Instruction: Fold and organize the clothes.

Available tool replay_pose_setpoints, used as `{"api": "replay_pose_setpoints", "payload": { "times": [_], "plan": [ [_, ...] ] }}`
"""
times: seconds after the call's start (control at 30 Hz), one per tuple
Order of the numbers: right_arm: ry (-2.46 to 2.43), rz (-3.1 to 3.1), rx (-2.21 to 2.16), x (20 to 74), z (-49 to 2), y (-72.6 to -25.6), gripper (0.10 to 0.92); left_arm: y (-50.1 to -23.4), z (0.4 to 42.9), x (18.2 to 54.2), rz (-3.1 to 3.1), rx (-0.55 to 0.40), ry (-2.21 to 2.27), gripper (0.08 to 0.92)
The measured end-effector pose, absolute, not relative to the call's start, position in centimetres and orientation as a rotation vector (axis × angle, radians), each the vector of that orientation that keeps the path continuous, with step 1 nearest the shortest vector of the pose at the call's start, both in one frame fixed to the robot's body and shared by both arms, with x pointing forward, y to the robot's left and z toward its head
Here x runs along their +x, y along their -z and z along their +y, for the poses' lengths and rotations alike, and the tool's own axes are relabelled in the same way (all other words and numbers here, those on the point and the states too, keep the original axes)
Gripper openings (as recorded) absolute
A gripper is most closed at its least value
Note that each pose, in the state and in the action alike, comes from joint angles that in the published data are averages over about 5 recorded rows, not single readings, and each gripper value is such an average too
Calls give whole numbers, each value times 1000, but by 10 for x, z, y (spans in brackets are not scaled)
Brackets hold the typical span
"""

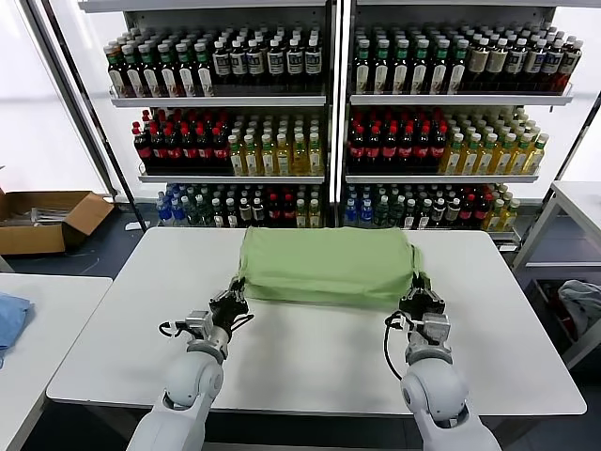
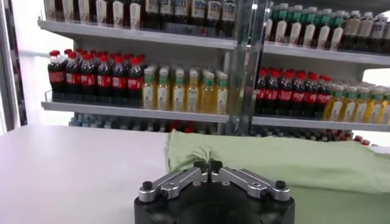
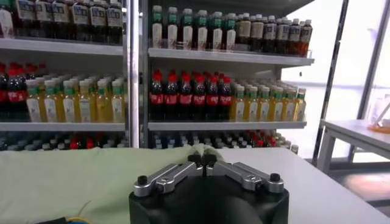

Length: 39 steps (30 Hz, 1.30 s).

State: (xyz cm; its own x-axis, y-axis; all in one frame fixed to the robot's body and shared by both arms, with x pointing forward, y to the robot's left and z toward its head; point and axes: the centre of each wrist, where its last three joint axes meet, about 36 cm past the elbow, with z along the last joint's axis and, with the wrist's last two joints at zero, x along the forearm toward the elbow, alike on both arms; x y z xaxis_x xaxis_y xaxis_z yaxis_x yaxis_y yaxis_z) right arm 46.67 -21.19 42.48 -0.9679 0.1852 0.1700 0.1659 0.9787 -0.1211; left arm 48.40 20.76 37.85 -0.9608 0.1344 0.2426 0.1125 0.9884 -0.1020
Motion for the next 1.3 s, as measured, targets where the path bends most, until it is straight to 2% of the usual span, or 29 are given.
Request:
{"api": "replay_pose_setpoints", "payload": {
  "times": [0.43,0.6,0.93,1.2,1.3],
  "plan": [
    [-225,-2878,-232,508,-211,-411,121,-371,203,526,-2846,-174,-101,83],
    [-223,-2864,-216,520,-206,-409,249,-370,203,536,-2836,-169,-94,115],
    [-118,-2869,-255,539,-193,-411,534,-370,201,539,-2835,-130,-66,391],
    [-97,-2862,-297,526,-197,-417,763,-374,203,528,-2820,-117,-29,625],
    [-100,-2857,-307,515,-202,-419,811,-375,202,521,-2815,-127,-10,712]
  ]
}}
